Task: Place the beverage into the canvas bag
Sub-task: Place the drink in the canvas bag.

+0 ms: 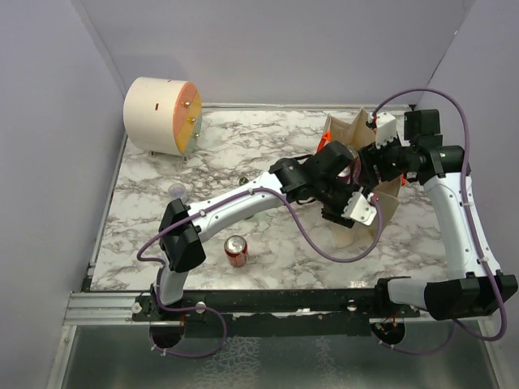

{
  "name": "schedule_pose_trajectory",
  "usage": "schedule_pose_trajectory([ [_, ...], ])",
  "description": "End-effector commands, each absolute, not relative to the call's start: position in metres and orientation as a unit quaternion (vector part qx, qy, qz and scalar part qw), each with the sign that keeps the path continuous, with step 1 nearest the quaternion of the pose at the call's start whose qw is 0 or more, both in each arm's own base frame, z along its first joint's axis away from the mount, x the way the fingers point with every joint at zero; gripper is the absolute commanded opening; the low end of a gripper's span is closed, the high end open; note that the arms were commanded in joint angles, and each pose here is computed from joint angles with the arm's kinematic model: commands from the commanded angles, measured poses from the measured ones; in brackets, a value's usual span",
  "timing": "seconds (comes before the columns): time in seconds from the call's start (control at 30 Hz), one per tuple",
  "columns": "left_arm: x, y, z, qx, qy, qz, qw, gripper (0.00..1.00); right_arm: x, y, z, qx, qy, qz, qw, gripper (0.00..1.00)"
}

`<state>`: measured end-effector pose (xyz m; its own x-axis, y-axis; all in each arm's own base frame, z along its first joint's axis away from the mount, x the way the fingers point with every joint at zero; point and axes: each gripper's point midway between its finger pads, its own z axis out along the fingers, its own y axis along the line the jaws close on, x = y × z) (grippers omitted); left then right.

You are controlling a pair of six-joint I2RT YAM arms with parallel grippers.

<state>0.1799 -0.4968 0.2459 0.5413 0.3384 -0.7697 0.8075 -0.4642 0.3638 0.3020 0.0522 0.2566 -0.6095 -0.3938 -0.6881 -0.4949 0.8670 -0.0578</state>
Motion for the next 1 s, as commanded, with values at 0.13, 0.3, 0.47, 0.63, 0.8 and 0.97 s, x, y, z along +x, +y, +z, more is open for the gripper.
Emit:
schedule_pose_trajectory([
  [0.13,0.166,-0.484,0.237,0.829,0.319,-0.29,0.356,0.42,0.271,0.055,0.28,-0.296,0.878,0.081,0.368,0.19],
  [0.3,0.163,-0.482,0.231,0.835,0.311,-0.29,0.349,0.35,0.251,0.053,0.268,-0.311,0.885,0.086,0.335,0.17],
  [0.47,0.16,-0.481,0.224,0.836,0.31,-0.295,0.343,0.31,0.237,0.05,0.256,-0.316,0.892,0.084,0.313,0.16],
  [0.63,0.159,-0.481,0.219,0.836,0.311,-0.299,0.339,0.31,0.223,0.047,0.237,-0.318,0.899,0.085,0.291,0.14],
  [0.8,0.159,-0.479,0.207,0.839,0.315,-0.297,0.329,0.31,0.216,0.044,0.218,-0.315,0.904,0.082,0.276,0.14],
  [0.97,0.159,-0.481,0.205,0.84,0.309,-0.299,0.33,0.32,0.227,0.044,0.218,-0.309,0.905,0.079,0.281,0.14],
])
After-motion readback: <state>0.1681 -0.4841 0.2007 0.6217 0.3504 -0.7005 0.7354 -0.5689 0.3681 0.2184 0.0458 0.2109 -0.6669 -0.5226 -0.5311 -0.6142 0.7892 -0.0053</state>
